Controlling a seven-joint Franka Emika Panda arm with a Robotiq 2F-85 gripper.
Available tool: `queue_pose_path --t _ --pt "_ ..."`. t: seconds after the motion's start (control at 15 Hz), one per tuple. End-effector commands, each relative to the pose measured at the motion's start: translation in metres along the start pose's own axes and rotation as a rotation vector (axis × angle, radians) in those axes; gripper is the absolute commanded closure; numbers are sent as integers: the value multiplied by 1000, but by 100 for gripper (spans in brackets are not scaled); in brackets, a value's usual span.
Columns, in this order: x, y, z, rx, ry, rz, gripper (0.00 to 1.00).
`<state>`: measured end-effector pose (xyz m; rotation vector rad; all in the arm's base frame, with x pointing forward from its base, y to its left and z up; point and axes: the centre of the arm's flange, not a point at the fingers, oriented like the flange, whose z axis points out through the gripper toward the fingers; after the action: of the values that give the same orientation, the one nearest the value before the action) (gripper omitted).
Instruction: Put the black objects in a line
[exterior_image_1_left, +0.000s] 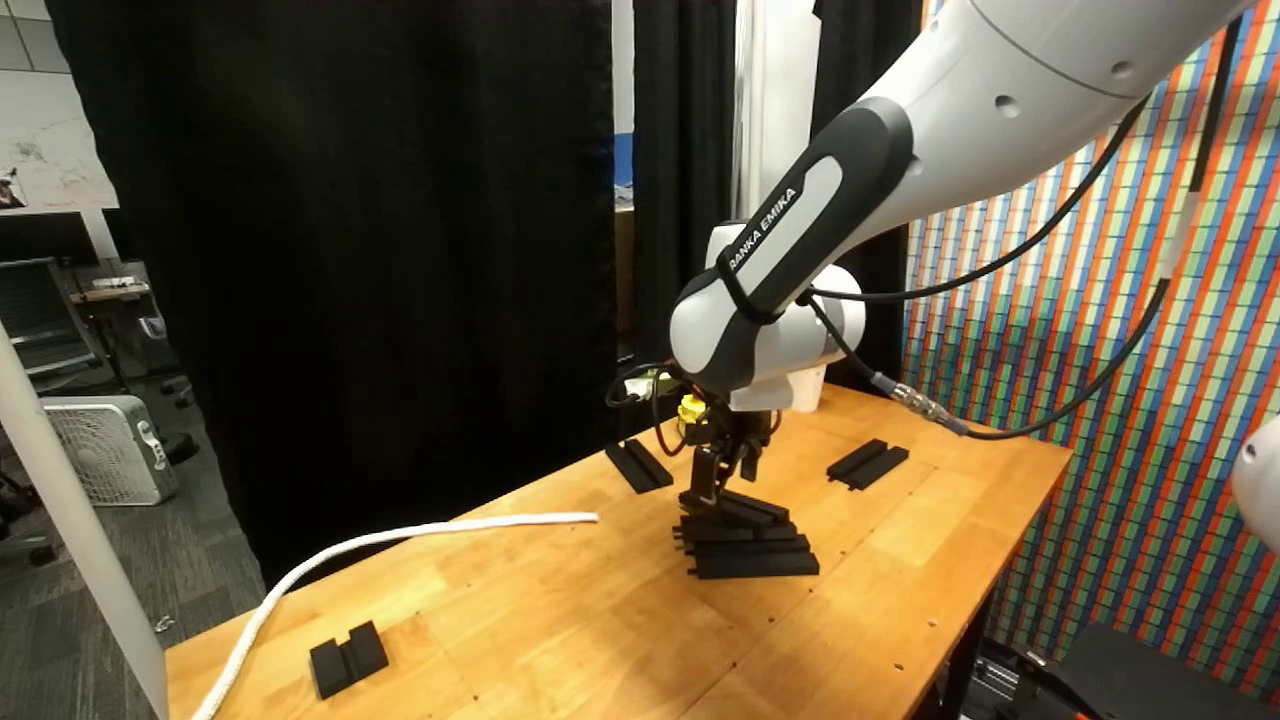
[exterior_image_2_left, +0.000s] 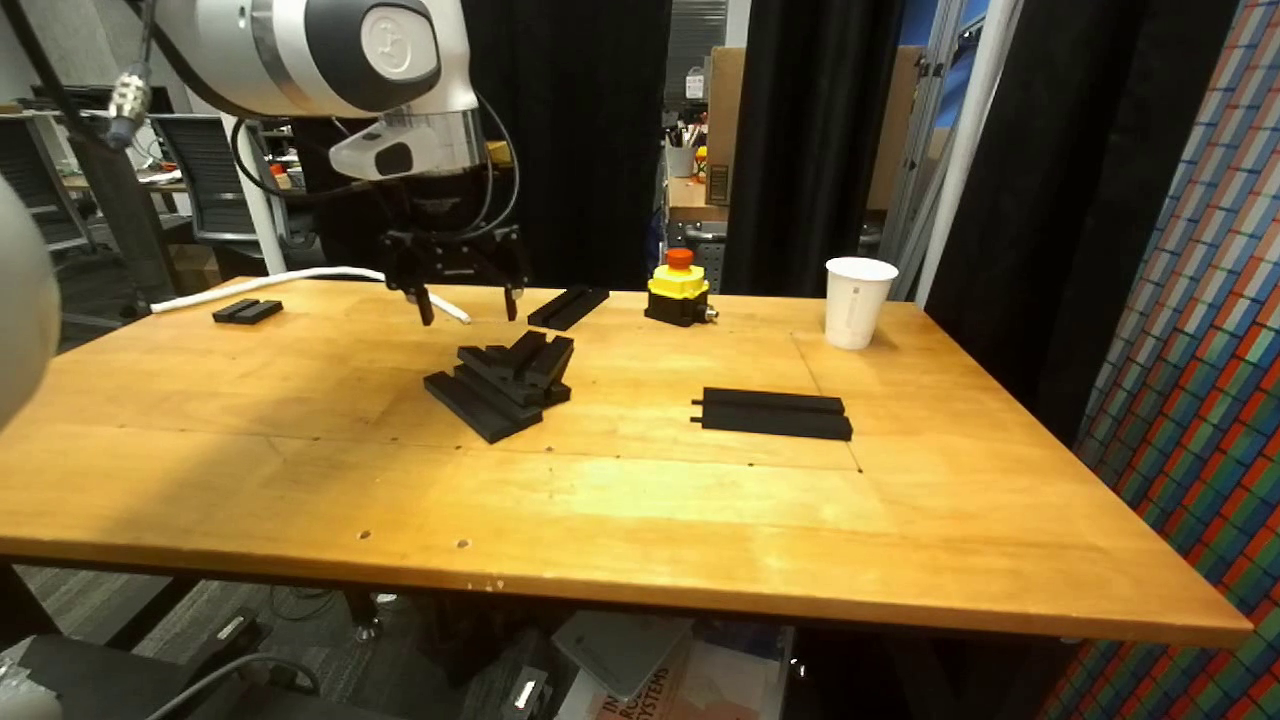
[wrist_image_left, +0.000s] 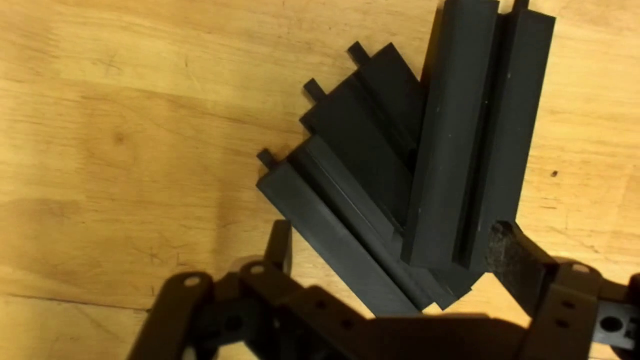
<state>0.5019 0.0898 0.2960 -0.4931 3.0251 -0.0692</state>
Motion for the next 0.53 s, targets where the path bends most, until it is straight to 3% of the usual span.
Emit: queue_pose_path --t 0.0,0.47 --pt "1 -25 1 -12 8 14 0" --pt "1 -56 24 -42 13 -2 0"
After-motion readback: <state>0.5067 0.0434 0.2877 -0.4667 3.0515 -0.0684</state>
